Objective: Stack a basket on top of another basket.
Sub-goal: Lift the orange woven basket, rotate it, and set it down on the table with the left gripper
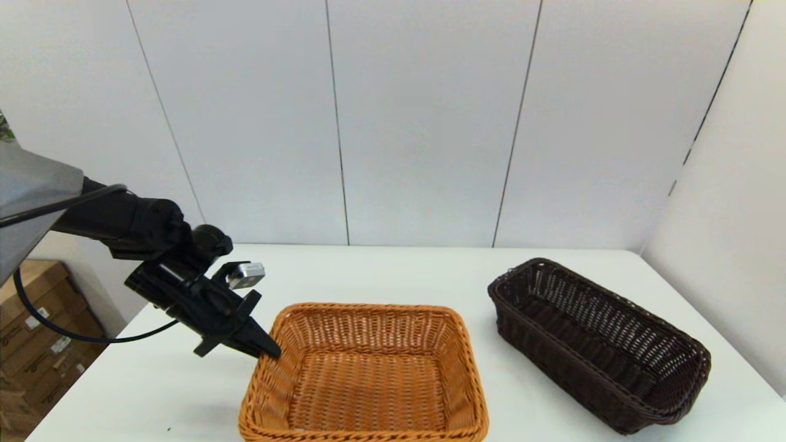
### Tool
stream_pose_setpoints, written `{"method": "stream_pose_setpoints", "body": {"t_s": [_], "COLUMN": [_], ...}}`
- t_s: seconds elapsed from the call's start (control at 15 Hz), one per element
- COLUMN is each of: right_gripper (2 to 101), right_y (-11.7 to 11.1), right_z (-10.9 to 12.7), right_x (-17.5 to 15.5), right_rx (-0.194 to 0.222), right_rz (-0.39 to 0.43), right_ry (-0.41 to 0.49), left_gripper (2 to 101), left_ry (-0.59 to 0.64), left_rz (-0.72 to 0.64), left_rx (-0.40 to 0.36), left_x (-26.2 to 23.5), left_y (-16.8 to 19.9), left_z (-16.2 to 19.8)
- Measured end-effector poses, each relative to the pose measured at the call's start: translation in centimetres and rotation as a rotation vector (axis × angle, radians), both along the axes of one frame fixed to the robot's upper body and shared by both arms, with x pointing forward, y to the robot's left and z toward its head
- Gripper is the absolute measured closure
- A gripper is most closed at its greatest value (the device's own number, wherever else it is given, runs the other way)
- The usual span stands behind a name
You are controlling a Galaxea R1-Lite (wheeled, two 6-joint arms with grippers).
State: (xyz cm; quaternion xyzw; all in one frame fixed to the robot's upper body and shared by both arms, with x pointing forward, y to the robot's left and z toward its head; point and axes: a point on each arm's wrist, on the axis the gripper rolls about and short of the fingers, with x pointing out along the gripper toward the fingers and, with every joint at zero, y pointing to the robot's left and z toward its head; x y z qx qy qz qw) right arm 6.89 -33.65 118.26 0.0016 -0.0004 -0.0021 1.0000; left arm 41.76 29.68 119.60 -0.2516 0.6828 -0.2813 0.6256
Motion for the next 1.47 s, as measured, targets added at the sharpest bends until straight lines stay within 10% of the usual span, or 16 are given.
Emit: {"method": "stream_pose_setpoints", "body": {"t_s": [1.47], "right_gripper": [5.0], "right_y": [0.0], "right_z": [0.0], "right_x": [0.0], "right_rx": [0.000], "right_rz": [0.001], "right_ry": [0.000], "left_gripper": [92.2], "left_ry": [-0.061], "left_rz": [-0.001], "left_rx": [0.003], "left_x": [1.2], "left_y": [-2.5], "left_z": [-0.5]}}
